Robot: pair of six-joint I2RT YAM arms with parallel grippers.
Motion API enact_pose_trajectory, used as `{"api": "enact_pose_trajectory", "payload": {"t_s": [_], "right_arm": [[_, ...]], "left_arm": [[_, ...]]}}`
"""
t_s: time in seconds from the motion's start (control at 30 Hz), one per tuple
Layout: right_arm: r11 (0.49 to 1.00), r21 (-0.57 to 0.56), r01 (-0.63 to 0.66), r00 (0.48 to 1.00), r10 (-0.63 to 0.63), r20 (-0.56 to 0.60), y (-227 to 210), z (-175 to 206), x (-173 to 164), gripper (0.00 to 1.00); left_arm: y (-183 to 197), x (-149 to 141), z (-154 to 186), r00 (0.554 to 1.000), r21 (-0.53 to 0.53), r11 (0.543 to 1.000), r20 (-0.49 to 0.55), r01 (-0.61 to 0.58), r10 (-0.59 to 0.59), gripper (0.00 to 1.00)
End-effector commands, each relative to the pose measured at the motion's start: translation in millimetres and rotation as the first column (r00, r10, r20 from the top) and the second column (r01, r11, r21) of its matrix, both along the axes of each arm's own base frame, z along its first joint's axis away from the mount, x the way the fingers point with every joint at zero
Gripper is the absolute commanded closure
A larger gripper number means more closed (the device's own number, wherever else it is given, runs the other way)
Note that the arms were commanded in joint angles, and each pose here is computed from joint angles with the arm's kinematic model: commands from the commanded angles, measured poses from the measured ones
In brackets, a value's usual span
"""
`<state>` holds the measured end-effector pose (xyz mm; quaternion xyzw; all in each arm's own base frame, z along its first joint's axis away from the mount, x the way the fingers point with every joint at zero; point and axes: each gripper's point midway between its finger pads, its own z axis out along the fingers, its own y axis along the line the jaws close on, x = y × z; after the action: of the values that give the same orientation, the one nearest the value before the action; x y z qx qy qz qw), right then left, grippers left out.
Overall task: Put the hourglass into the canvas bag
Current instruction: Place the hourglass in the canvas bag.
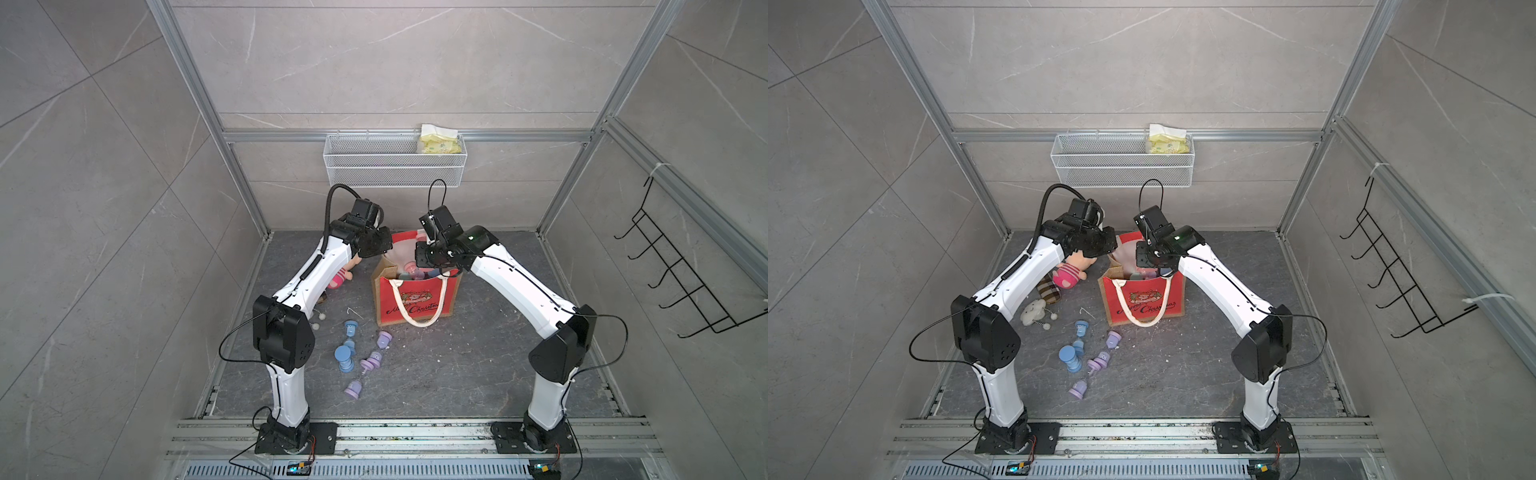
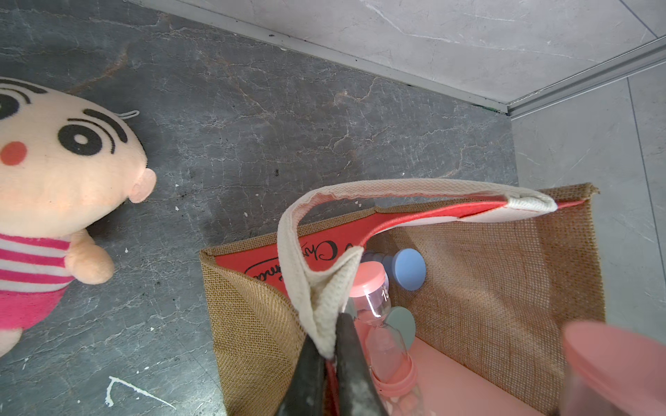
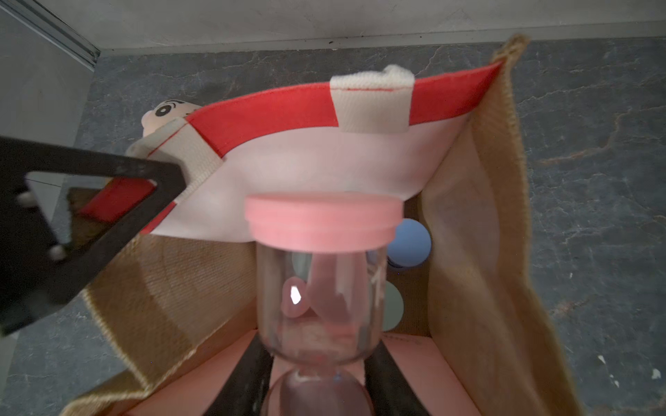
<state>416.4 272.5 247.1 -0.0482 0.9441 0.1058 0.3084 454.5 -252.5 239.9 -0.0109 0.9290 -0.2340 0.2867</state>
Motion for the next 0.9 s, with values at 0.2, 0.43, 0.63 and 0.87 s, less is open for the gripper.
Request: {"api": "enact_pose_trajectory", "payload": {"t_s": [0.2,0.43,0.63,0.87], "right_arm": [[0.997,-0.055,-0.048,0.995,0.043,-0.092,13.8,-51.8,13.7,1.00],[0.993,-0.110,-0.047,0.988,0.030,-0.153,14.0,-88.9,17.6,1.00],[0.985,-0.165,-0.039,0.981,0.006,-0.196,10.7,-117.7,20.7,1.00],[0.986,-0.161,-0.034,0.983,0.003,-0.186,9.7,-111.3,19.3,0.79]], "left_arm": [[21.7,-23.1,35.1,0.997,0.044,0.999,0.074,-0.013,0.009,1.00],[20.1,-22.7,33.1,0.997,0.037,0.999,0.075,-0.010,0.007,1.00],[19.4,-20.3,33.8,0.997,0.031,0.999,0.083,-0.013,0.010,1.00],[18.5,-19.0,36.6,0.996,0.027,1.000,0.089,-0.011,0.009,1.00]]}}
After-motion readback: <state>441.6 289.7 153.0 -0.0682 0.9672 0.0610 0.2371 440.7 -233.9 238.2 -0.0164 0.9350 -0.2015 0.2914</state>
